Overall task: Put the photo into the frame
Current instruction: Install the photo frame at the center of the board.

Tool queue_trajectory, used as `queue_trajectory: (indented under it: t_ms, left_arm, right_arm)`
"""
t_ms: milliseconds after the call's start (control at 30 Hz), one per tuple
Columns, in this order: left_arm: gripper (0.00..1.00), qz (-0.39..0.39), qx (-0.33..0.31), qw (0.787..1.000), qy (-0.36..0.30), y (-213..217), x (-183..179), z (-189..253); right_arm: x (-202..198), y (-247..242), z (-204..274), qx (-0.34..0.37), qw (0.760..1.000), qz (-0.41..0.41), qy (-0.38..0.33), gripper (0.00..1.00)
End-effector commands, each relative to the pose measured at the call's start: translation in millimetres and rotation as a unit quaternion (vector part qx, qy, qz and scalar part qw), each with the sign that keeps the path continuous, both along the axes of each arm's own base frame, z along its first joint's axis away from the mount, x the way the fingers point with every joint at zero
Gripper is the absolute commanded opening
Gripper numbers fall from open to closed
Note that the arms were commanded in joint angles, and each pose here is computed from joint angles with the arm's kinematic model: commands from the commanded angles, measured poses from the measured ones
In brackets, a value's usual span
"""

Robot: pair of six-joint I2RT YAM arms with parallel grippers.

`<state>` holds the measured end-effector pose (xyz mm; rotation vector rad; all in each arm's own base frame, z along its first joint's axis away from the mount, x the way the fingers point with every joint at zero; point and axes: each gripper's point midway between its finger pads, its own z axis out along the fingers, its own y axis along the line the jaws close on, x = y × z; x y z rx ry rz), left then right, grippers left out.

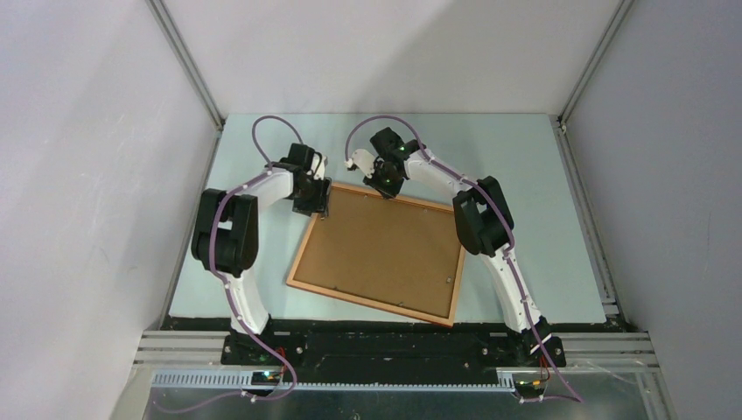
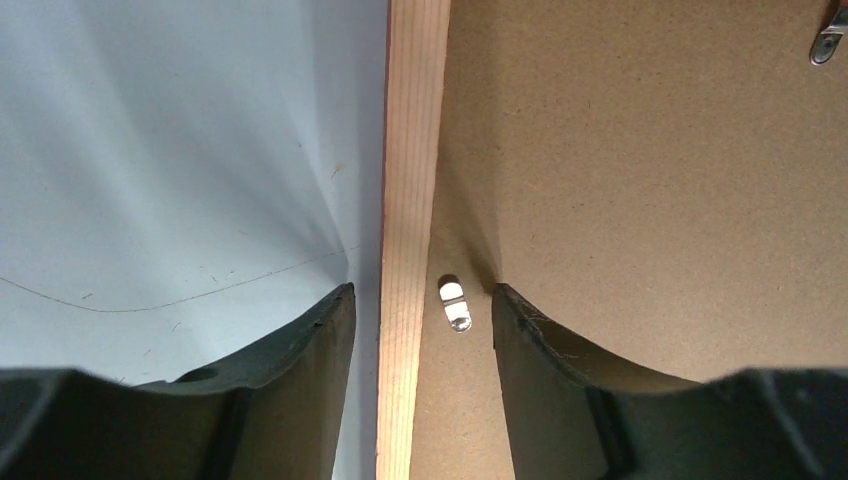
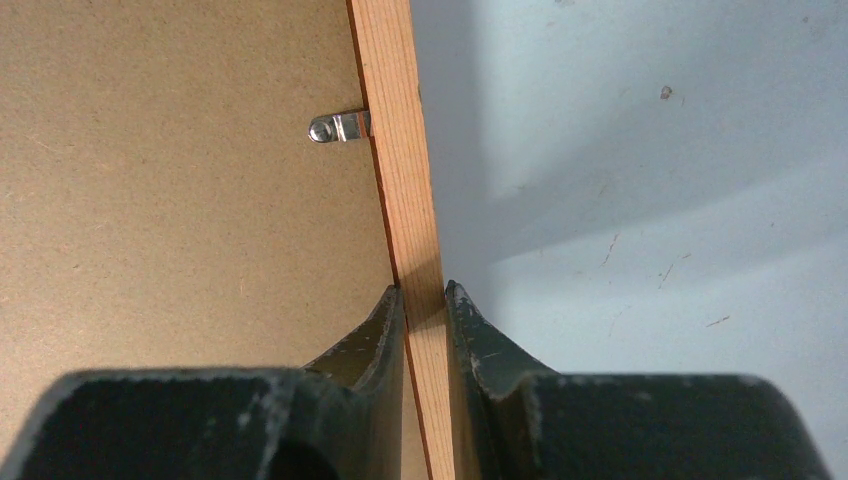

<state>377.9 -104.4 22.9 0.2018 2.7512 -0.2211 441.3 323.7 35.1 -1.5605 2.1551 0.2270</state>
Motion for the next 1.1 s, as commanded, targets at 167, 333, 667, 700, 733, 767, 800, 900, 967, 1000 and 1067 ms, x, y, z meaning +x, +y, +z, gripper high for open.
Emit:
queue_trajectory:
  t_ms: [167,333,667,700,733,767,800,900,967,1000,1067]
  left_arm:
    - [0.59,0.011,0.016,1.0,-0.007,11.4,-3.7,6.5]
    - [0.57,0.017,0.002,1.0,-0.005,13.8,-3.5,8.0]
    - [0.53,0.027,-0.017,0.999,-0.002,20.6,-3.4,9.6]
    - [0.53,0.027,-0.018,0.999,-0.002,20.3,-3.3,9.8]
    - [0.52,0.027,-0.019,0.999,-0.002,20.1,-3.0,10.0]
    - [0.52,0.026,-0.02,0.999,-0.003,19.0,-2.8,10.3]
    - [0.51,0.026,-0.021,0.999,-0.002,19.3,-2.8,10.3]
    - [0.5,0.026,-0.02,0.999,-0.002,19.6,-3.3,10.1]
    - [0.49,0.024,-0.022,0.999,-0.001,18.8,-4.2,9.8]
    - [0.49,0.024,-0.023,0.999,-0.001,18.8,-4.1,10.0]
    - [0.47,0.022,-0.023,0.999,0.0,18.6,-4.9,9.5]
  right_arm:
    - [-3.4,7.7,10.7,0.009,1.0,-0.004,-0.008,0.2]
    - [-4.5,7.7,7.9,0.006,1.0,-0.002,-0.007,0.2]
    - [-8.0,9.7,1.5,0.0,1.0,0.003,-0.003,0.2]
    - [-8.5,10.0,0.3,-0.002,1.0,0.003,-0.002,0.2]
    - [-9.0,10.8,0.0,-0.002,1.0,0.005,-0.003,0.2]
    - [-9.2,10.7,-0.9,-0.004,1.0,0.004,-0.003,0.2]
    - [-9.5,11.1,-1.0,-0.005,1.0,0.005,-0.004,0.2]
    - [-9.9,11.6,-2.5,-0.008,1.0,0.007,-0.005,0.2]
    - [-10.2,11.4,-3.4,-0.009,1.0,0.007,-0.005,0.2]
    - [-10.0,11.0,-3.2,-0.01,1.0,0.006,-0.005,0.2]
    - [-9.9,10.9,-3.4,-0.01,1.0,0.006,-0.005,0.2]
